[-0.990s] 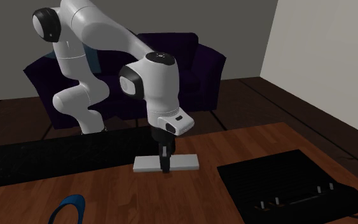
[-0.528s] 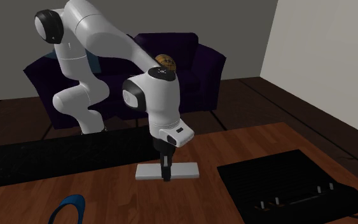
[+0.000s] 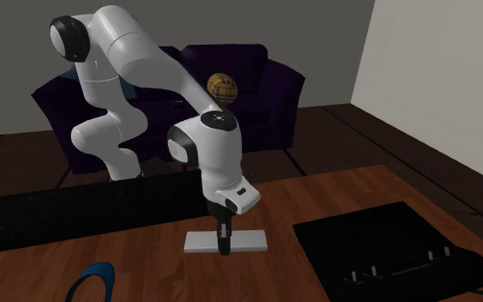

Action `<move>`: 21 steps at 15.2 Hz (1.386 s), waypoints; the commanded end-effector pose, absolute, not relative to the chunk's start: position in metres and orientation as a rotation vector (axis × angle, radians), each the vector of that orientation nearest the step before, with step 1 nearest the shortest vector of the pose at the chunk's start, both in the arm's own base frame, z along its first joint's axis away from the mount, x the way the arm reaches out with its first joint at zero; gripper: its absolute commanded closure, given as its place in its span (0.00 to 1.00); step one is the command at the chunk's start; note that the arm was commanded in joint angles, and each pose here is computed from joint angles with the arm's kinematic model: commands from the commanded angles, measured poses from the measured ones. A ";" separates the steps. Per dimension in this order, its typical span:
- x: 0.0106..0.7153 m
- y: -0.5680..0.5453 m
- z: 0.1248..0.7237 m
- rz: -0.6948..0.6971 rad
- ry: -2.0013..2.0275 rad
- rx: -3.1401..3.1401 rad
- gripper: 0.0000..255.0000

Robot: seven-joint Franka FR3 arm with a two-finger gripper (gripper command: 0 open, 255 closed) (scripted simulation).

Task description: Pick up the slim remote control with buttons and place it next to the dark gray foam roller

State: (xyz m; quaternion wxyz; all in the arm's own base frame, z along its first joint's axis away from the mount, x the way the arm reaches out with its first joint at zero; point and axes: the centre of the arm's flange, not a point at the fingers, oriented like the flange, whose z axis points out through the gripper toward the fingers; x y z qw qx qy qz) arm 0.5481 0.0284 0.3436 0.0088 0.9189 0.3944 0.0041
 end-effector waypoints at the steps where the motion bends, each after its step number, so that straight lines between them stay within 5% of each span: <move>1: 0.549 0.029 0.333 0.014 1.232 2.870 1.00; 14: 0.549 0.029 0.302 0.014 1.232 2.870 1.00; 15: 0.549 0.028 0.302 0.014 1.232 2.870 0.00; 21: 0.549 0.029 0.315 0.014 1.232 2.870 0.00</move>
